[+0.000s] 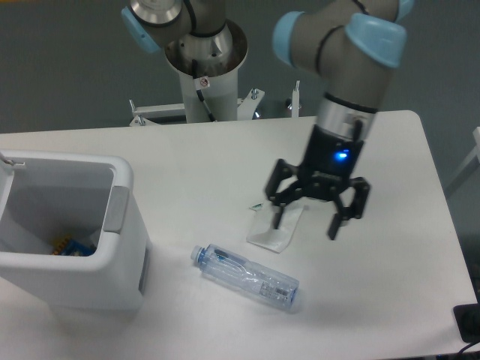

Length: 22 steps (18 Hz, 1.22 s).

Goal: Open the trash can

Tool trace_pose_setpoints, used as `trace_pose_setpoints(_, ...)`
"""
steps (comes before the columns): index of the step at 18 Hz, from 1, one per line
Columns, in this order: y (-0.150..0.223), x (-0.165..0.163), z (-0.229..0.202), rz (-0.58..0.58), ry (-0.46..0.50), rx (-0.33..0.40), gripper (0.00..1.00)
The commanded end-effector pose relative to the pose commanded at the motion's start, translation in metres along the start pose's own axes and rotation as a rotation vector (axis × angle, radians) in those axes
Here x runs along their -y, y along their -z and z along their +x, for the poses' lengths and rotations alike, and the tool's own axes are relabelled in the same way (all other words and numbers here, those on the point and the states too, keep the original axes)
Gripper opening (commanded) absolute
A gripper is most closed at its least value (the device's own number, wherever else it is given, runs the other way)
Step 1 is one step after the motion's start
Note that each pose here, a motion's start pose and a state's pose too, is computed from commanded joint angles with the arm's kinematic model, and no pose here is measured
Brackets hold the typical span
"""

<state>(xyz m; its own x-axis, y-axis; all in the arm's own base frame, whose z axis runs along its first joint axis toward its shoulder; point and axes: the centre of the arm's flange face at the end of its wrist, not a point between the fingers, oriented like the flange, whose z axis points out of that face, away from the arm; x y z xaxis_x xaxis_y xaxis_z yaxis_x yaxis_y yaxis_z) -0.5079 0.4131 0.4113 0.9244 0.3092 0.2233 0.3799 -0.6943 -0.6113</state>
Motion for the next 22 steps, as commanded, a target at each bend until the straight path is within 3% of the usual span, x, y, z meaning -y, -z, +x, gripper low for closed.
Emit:
trace_pose_setpoints(4, -0.009, -0.024, -0.039, -0.05, -0.071, 0.033, 1.0)
trace_pose_setpoints(8, -0.011, -0.042, -0.053, -0.256, -0.18, 0.198, 1.0)
trace_pose_setpoints(11, -0.026, -0.046, -0.042, -0.388, -0.325, 0.244, 1.0)
trace_pose_setpoints(13, -0.027, -0.053, -0.045, -0.47, -0.407, 0.232, 1.0)
trace_pose_setpoints(14, -0.026, -0.059, -0.045, -0.549, -0.508, 0.188, 1.0)
trace_pose_setpoints(16, -0.023, -0.063, -0.046, -0.617, -0.623, 0.157, 1.0)
trace_pose_setpoints(22, -0.045, -0.065, -0.04, -0.664, -0.664, 0.154, 1.0)
